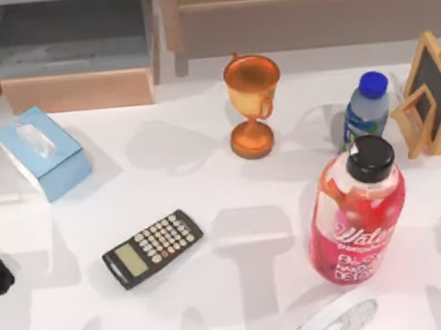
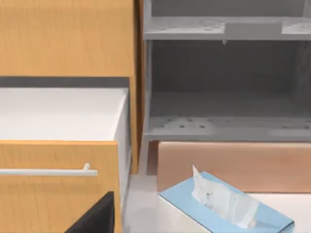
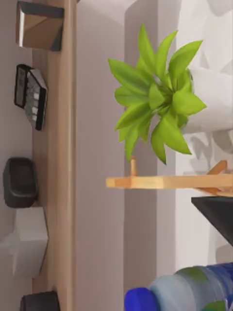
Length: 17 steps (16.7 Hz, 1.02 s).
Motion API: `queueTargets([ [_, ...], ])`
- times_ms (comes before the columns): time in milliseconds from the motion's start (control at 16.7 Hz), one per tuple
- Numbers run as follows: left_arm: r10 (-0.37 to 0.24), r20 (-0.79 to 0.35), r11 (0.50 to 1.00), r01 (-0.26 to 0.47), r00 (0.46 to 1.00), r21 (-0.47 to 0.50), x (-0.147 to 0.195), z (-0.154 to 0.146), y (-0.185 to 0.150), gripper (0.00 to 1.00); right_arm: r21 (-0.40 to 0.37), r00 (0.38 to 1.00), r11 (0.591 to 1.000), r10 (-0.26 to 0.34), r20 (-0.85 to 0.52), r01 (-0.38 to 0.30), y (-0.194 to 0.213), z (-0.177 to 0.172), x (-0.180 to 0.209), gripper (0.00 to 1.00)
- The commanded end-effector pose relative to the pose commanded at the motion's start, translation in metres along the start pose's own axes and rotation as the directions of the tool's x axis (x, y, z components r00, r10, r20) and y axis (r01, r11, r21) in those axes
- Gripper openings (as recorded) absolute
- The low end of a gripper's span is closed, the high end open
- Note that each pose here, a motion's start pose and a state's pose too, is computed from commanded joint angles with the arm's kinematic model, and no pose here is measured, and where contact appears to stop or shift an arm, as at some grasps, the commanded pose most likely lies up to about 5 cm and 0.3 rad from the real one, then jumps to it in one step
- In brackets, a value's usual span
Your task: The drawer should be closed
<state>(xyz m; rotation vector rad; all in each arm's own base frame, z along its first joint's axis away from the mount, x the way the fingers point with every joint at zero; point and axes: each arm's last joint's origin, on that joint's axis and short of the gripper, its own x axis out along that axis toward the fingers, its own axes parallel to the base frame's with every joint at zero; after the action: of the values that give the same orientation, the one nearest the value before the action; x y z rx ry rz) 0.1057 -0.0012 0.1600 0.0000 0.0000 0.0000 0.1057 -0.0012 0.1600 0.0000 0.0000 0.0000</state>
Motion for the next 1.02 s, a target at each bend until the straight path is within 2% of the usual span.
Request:
queueTargets([
  [240, -0.017, 0.022, 1.000, 0.017, 1.000, 0.000, 0.000, 0.010, -0.003, 1.00, 0.000, 1.000, 1.000, 0.000, 0.000, 0.000, 0.000, 0.000, 0.000, 1.00],
  [420, -0.062, 0.072, 0.998, 0.062, 0.995, -0.007, 0.002, 0.043, -0.014, 1.00, 0.000, 1.000, 1.000, 0.000, 0.000, 0.000, 0.000, 0.000, 0.000, 1.00],
  [540, -0.070, 0.087, 0.997, 0.072, 0.994, -0.017, 0.008, 0.069, -0.025, 1.00, 0.000, 1.000, 1.000, 0.000, 0.000, 0.000, 0.000, 0.000, 0.000, 1.00],
  [660, -0.039, 0.054, 0.999, 0.039, 0.998, -0.017, 0.023, 0.089, -0.037, 1.00, 0.000, 1.000, 1.000, 0.000, 0.000, 0.000, 0.000, 0.000, 0.000, 1.00],
  [840, 0.052, -0.041, 0.998, -0.051, 0.998, 0.022, 0.056, 0.098, -0.056, 1.00, 0.000, 1.000, 1.000, 0.000, 0.000, 0.000, 0.000, 0.000, 0.000, 1.00],
  [1020, 0.087, -0.030, 0.996, -0.086, 0.996, 0.023, 0.078, 0.119, -0.086, 1.00, 0.000, 1.000, 1.000, 0.000, 0.000, 0.000, 0.000, 0.000, 0.000, 1.00],
])
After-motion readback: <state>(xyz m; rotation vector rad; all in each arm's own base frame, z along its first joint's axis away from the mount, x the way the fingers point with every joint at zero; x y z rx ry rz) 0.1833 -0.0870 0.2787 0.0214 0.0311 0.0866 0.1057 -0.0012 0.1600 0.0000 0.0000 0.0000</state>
